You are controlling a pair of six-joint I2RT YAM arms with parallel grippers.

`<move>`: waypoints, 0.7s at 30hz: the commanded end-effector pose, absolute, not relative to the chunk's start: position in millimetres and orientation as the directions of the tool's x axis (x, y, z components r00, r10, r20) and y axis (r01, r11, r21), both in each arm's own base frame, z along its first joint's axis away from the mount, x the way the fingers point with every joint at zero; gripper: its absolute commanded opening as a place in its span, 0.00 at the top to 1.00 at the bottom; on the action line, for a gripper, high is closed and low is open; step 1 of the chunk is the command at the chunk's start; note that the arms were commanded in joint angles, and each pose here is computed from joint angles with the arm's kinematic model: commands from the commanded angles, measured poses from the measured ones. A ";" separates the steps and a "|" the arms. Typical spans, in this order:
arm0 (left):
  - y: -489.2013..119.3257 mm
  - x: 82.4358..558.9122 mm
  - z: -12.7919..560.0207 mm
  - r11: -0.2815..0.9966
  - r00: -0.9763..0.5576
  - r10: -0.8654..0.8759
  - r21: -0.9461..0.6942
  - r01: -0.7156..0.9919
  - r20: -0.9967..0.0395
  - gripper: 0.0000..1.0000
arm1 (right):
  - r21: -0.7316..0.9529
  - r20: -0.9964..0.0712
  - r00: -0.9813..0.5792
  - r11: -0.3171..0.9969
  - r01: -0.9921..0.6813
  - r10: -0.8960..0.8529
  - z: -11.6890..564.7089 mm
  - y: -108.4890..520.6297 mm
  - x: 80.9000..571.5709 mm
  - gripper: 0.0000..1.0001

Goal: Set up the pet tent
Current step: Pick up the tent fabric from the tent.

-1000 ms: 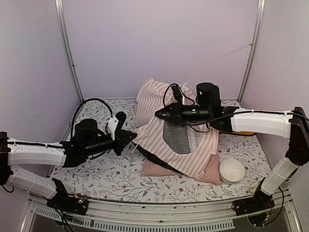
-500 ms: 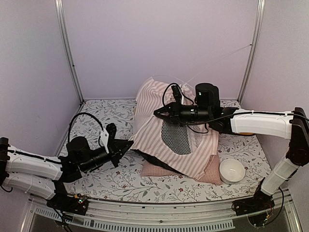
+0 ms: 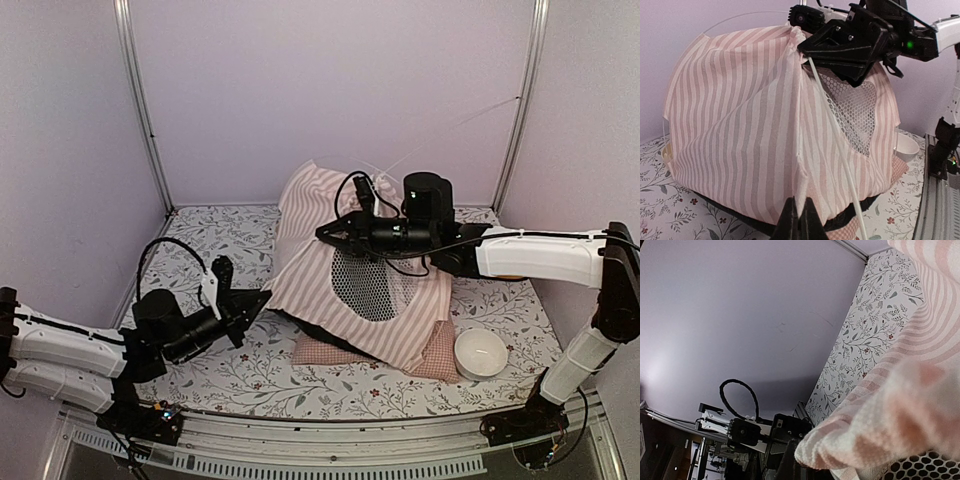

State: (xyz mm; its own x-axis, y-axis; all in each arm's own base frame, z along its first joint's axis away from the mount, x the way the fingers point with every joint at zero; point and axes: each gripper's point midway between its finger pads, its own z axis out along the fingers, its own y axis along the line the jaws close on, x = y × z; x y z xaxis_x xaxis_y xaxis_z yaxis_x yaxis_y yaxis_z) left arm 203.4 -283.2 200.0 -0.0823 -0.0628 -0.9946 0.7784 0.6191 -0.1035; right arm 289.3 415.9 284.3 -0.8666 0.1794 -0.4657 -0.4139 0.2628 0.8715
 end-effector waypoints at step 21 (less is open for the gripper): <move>-276.6 176.5 114.8 0.624 -0.004 0.306 0.198 0.756 -0.952 1.00 | 0.867 -0.476 -0.688 0.159 -0.473 0.548 372.0 377.8 355.5 1.00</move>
